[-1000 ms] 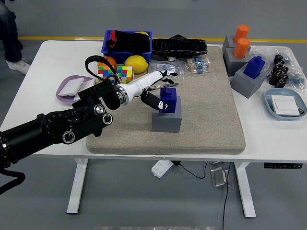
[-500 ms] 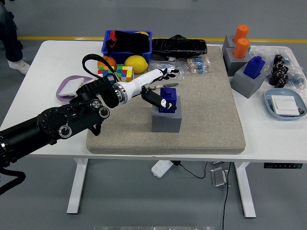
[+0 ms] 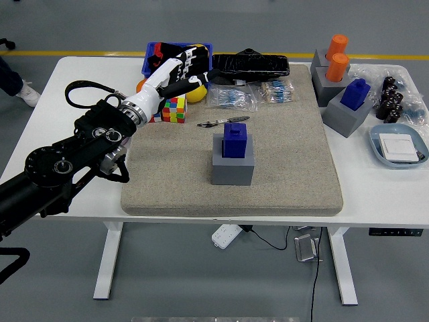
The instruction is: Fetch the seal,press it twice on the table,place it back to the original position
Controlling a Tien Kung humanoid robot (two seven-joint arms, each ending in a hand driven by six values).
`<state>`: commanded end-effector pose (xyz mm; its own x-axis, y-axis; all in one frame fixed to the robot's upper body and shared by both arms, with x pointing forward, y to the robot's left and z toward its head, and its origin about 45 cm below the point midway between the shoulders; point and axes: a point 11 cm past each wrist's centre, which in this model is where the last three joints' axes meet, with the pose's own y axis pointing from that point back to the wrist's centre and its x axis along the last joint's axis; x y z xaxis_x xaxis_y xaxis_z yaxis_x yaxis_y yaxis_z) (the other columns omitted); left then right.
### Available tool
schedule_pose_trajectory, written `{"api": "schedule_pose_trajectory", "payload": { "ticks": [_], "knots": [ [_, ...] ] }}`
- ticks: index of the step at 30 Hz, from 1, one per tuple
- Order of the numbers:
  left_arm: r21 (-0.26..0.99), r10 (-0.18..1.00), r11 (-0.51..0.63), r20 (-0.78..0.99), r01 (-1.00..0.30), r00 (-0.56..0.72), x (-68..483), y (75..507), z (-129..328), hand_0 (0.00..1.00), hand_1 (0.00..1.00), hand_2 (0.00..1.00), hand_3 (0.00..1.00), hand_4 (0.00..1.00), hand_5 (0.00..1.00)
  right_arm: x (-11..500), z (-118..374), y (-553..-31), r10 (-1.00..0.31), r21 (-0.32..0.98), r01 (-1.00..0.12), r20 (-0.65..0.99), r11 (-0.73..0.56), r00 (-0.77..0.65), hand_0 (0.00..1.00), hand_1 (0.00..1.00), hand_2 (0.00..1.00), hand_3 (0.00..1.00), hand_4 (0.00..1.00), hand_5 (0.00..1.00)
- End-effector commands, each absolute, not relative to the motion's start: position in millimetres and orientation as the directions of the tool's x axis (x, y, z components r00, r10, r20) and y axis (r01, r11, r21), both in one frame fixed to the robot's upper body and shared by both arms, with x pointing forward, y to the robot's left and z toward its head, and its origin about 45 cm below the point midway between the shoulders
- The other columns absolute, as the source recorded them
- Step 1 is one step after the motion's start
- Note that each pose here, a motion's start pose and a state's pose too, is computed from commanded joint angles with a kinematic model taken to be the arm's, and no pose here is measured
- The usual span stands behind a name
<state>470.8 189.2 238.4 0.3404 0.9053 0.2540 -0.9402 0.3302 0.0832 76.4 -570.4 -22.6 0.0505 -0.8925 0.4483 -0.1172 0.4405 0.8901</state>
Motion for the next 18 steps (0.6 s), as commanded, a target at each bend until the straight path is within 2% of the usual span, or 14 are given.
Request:
{"api": "schedule_pose_trajectory", "payload": {
  "ticks": [3,4,9,10,15,16,18],
  "knots": [
    [0.09,0.933,0.258,0.237,-0.962,0.272,473,217,231,0.989,0.998,0.992,0.998,0.998,0.582,76,-23,-570,-0.892,0.89,-0.116,0.448,0.44,0.053,0.885,0.747,0.749,0.752,0.83,0.52],
    [0.089,0.941,0.236,0.229,-0.968,0.251,473,225,229,0.956,0.972,0.967,0.994,0.998,0.466,76,-23,-570,-0.893,0.891,-0.115,0.448,0.44,0.053,0.885,0.747,0.749,0.75,0.831,0.521],
    [0.098,0.97,0.118,0.202,-0.988,0.136,469,269,216,0.956,0.972,0.967,0.994,0.998,0.466,74,-25,-568,-0.894,0.893,-0.111,0.444,0.437,0.054,0.885,0.747,0.749,0.75,0.831,0.521],
    [0.099,0.974,0.095,0.198,-0.991,0.113,467,278,213,0.882,0.938,0.952,0.985,0.997,0.393,73,-25,-568,-0.894,0.893,-0.11,0.444,0.437,0.054,0.885,0.747,0.749,0.75,0.831,0.521],
    [0.071,0.985,0.019,0.168,-0.997,0.03,463,304,214,0.882,0.938,0.952,0.985,0.997,0.393,72,-27,-565,-0.896,0.895,-0.108,0.44,0.433,0.051,0.885,0.747,0.749,0.75,0.831,0.521],
    [0.065,0.985,0.009,0.17,-0.998,0.02,462,307,215,0.799,0.876,0.923,0.979,0.998,0.372,72,-28,-564,-0.898,0.895,-0.11,0.438,0.431,0.048,0.885,0.747,0.748,0.75,0.831,0.521],
    [0.05,0.985,-0.014,0.172,-0.999,-0.006,461,315,218,0.799,0.876,0.923,0.979,0.998,0.372,72,-30,-561,-0.901,0.898,-0.113,0.432,0.426,0.042,0.885,0.747,0.748,0.75,0.831,0.521]
  ]
}}
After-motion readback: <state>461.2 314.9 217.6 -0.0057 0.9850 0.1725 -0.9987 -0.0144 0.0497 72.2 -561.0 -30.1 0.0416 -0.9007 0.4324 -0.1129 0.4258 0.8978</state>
